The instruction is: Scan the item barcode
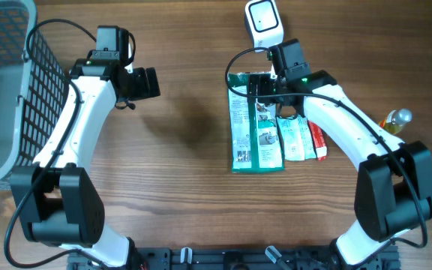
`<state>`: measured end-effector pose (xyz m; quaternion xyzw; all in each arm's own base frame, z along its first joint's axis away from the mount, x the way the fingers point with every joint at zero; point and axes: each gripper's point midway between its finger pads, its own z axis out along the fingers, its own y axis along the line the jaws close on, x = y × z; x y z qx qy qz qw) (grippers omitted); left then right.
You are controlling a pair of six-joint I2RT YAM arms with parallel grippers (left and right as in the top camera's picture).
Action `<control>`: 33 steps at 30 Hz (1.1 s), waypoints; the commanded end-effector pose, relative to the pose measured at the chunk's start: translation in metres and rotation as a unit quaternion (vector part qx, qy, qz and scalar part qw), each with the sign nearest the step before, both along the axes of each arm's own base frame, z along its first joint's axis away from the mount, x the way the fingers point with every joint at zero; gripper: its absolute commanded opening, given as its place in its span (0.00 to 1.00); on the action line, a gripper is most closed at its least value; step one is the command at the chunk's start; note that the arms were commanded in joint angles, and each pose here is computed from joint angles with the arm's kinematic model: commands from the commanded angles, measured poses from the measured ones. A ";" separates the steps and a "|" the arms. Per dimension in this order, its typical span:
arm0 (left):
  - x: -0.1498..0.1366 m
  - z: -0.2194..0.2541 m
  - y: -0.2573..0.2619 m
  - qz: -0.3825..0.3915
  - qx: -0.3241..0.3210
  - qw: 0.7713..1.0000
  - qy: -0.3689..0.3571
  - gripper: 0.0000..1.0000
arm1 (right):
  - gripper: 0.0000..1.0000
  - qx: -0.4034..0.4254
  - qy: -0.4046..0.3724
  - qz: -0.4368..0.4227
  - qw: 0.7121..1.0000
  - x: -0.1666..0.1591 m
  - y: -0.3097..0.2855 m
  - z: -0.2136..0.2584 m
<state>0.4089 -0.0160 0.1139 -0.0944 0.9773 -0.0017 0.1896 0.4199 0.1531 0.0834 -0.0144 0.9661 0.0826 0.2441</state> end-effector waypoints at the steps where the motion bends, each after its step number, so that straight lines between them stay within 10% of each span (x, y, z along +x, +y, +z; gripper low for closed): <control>1: 0.000 -0.004 0.004 -0.002 0.005 1.000 0.004 1.00 | 1.00 -0.006 -0.005 -0.004 1.000 0.002 -0.002 0.001; 13: 0.000 -0.004 0.004 -0.002 0.005 1.000 0.004 1.00 | 1.00 0.086 -0.252 -0.006 0.964 0.000 -0.003 0.232; 24: 0.000 -0.004 0.004 -0.002 0.005 1.000 0.004 1.00 | 1.00 0.170 -0.473 -0.008 0.865 -0.160 -0.062 0.416; 33: 0.000 -0.004 0.004 -0.002 0.005 1.000 0.004 1.00 | 1.00 0.114 -0.487 -0.069 0.863 -0.268 -0.131 0.390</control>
